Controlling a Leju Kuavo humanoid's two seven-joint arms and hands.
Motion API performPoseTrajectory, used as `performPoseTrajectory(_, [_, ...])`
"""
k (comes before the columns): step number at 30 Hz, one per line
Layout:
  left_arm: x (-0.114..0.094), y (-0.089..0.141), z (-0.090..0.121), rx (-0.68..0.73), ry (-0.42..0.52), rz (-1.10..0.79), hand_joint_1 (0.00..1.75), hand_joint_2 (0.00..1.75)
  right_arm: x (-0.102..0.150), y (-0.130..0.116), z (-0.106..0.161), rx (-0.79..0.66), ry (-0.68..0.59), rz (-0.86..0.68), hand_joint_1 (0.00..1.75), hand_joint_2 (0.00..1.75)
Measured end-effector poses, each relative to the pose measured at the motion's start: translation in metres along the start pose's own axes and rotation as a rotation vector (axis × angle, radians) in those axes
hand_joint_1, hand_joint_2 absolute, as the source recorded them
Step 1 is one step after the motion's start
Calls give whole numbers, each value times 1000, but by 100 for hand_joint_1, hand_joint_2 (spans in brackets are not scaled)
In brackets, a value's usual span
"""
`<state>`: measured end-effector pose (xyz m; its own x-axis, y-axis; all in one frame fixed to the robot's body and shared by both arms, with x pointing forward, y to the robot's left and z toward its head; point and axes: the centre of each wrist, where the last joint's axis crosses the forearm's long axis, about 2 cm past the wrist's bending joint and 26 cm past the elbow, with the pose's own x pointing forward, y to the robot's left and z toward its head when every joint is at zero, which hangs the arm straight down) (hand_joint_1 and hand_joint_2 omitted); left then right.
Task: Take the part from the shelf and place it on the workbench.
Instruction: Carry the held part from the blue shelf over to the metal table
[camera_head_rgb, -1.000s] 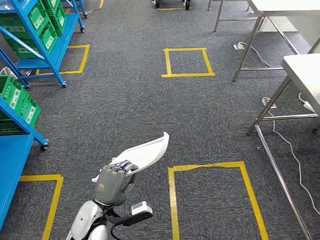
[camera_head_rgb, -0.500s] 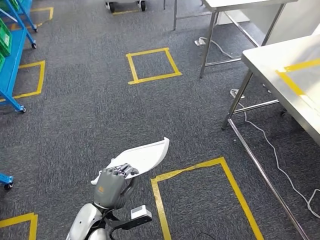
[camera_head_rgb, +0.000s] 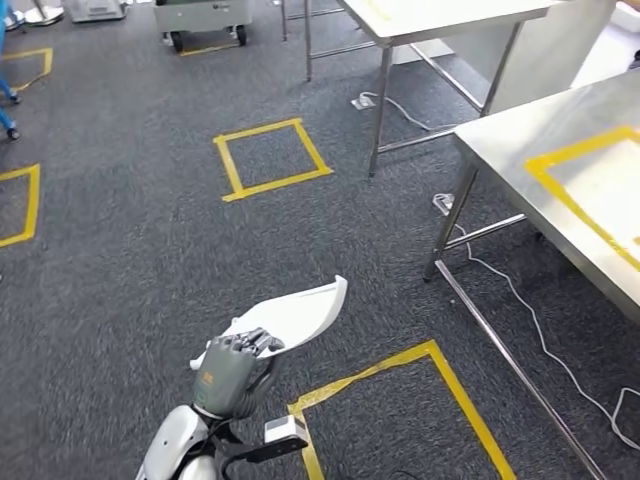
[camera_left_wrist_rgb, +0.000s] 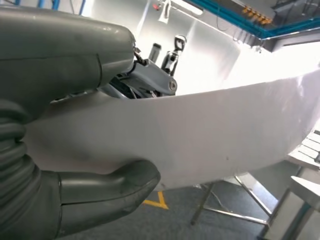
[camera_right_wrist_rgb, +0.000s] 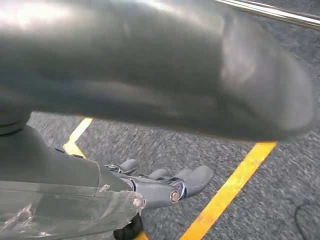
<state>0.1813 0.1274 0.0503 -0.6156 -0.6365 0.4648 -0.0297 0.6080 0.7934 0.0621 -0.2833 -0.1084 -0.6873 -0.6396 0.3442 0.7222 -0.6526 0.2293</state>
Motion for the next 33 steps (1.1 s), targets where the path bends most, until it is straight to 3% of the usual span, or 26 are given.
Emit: performPoseTrajectory(33, [-3, 3, -8, -3, 5, -5, 175, 175, -1, -1, 1, -9, 5, -14, 0, 0])
